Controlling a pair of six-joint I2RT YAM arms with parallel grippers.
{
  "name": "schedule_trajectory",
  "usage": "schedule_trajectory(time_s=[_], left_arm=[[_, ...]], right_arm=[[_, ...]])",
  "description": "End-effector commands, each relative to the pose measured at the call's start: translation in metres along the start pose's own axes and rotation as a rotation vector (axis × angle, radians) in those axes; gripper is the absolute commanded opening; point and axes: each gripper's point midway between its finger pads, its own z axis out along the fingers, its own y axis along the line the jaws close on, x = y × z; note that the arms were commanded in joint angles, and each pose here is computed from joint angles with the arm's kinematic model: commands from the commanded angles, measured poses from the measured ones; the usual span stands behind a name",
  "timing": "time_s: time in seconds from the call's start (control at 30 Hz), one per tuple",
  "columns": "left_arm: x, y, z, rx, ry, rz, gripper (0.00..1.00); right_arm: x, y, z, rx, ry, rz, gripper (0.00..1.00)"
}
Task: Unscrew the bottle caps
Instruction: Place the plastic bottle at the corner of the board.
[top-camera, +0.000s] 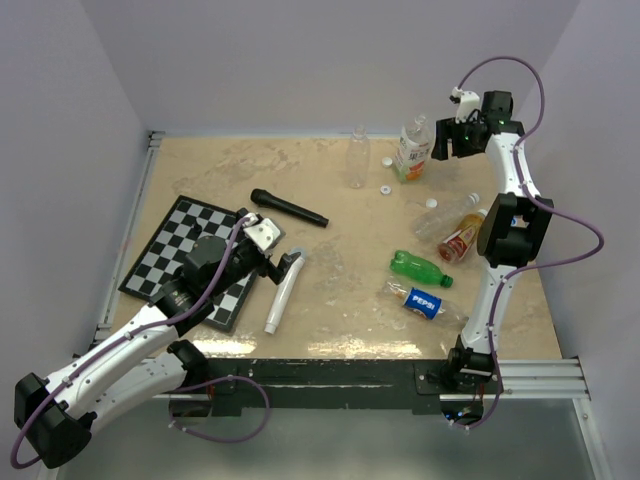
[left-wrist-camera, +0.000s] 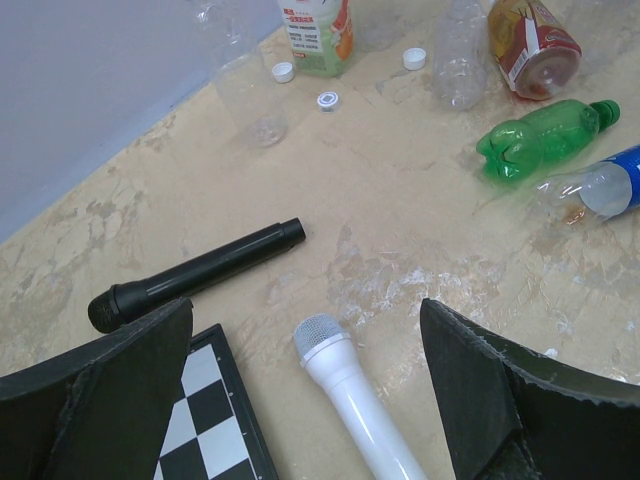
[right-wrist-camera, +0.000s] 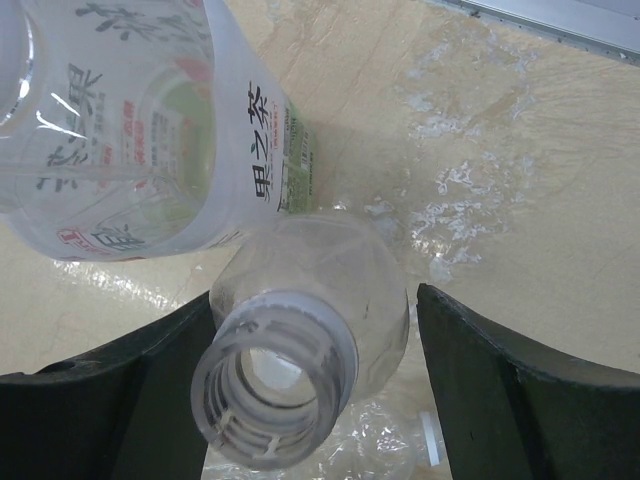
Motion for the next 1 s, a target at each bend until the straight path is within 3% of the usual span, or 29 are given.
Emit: schedule_trajectory(time_s=[0.0, 0.1, 0.13, 0.2, 0.7, 0.97], left_arm=[[-0.022, 0.009, -0.001, -0.027, -0.053, 0.014, 1.0], [-0.022, 0.009, -0.001, -0.027, -0.053, 0.013, 1.0], [-0.022, 0.009, -0.001, -0.029, -0.054, 0.014, 1.0], [-0.022, 0.009, -0.001, -0.029, -0.053, 0.016, 1.0], [-0.025, 0.009, -0.004, -0.031, -0.065, 0.012, 1.0], [-0.027, 0.008, -0.005, -0.026, -0.071, 0.004, 1.0]], right_arm=[[-0.019, -0.003, -0.012, 0.016, -0.045, -0.008, 0.77], [-0.021, 0.0, -0.016, 0.011, -0.051, -0.02, 0.79], [-0.023, 0.002, -0.019, 0.006, -0.056, -0.031, 0.9], [-0.026, 0.003, -0.027, 0.006, -0.07, -0.039, 0.98], [-0.041, 0.022, -0.089, 0.039, -0.148, -0.117, 0.98], [-0.03, 0.051, -0.149, 0.049, -0.207, -0.184, 0.98]])
